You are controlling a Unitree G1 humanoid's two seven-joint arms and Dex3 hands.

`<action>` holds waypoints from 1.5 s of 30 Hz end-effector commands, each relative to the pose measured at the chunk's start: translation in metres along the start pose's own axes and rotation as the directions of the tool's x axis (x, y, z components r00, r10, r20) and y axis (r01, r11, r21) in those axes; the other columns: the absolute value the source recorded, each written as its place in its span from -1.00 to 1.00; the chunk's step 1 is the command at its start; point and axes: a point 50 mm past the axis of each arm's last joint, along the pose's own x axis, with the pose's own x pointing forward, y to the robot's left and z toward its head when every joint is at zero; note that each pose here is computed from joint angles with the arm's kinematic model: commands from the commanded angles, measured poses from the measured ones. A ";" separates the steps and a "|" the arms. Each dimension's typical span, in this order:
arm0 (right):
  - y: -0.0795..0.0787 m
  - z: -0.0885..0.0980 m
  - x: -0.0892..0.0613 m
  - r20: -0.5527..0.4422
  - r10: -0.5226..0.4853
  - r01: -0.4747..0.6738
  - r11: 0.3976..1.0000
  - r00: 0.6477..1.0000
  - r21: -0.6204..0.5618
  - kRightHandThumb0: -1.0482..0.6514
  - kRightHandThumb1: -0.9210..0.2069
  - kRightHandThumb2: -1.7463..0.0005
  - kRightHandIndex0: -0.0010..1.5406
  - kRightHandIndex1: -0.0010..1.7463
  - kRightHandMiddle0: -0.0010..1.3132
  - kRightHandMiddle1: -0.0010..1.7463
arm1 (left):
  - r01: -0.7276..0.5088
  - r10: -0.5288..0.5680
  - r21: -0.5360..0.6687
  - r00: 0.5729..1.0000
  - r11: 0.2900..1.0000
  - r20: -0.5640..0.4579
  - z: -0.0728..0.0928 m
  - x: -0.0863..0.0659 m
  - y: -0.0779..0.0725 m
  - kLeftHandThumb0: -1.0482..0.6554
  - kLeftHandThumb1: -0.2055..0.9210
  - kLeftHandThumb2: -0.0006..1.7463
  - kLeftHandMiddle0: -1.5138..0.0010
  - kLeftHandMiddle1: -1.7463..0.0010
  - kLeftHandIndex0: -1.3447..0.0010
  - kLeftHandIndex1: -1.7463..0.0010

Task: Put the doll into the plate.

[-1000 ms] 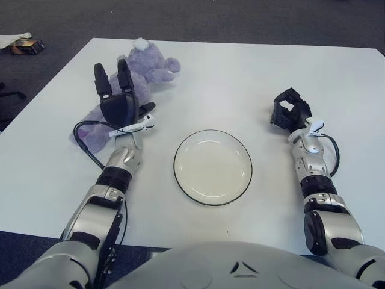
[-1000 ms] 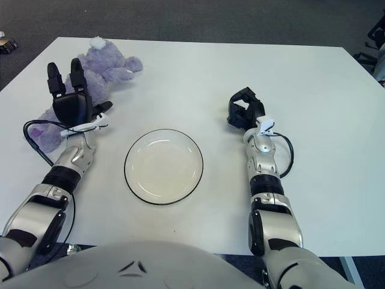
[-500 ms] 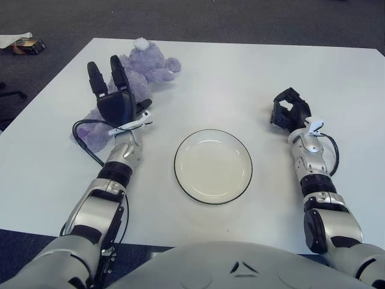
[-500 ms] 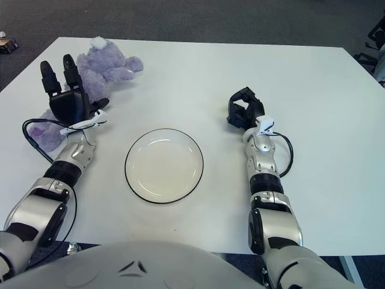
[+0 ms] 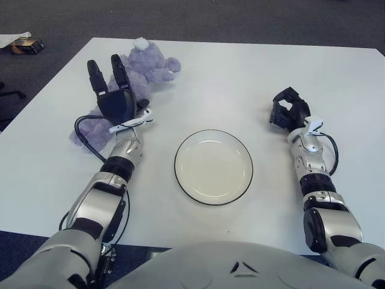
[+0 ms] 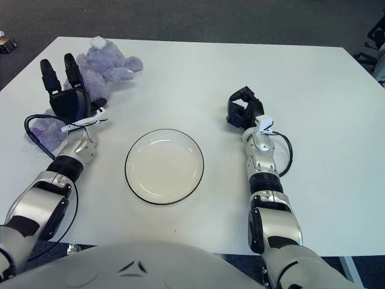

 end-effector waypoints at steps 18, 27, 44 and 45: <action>0.007 -0.042 -0.023 -0.189 -0.007 0.011 1.000 0.982 0.024 -0.25 -0.33 -0.19 0.26 1.00 -0.33 1.00 | 0.309 -0.315 -0.086 0.947 0.947 -0.061 -0.006 -0.005 -0.025 -0.99 0.64 -0.66 1.00 1.00 1.00 0.99; 0.007 -0.042 -0.023 -0.191 -0.010 0.013 1.000 0.982 0.016 -0.26 -0.31 -0.20 0.26 1.00 -0.32 1.00 | 0.372 -0.374 -0.044 0.926 0.927 -0.049 -0.007 0.003 -0.030 -1.00 0.77 -0.78 1.00 1.00 1.00 1.00; 0.007 -0.041 -0.024 -0.185 -0.004 0.008 1.000 0.983 0.023 -0.25 -0.32 -0.19 0.25 1.00 -0.33 1.00 | 0.469 -0.470 -0.027 0.881 0.883 -0.053 -0.009 0.010 -0.034 -0.95 0.71 -0.79 1.00 1.00 0.98 0.81; 0.007 -0.041 -0.024 -0.185 -0.004 0.008 1.000 0.983 0.023 -0.25 -0.32 -0.19 0.25 1.00 -0.33 1.00 | 0.475 -0.476 -0.028 0.878 0.879 -0.056 -0.009 0.011 -0.035 -0.94 0.70 -0.78 1.00 1.00 0.99 0.78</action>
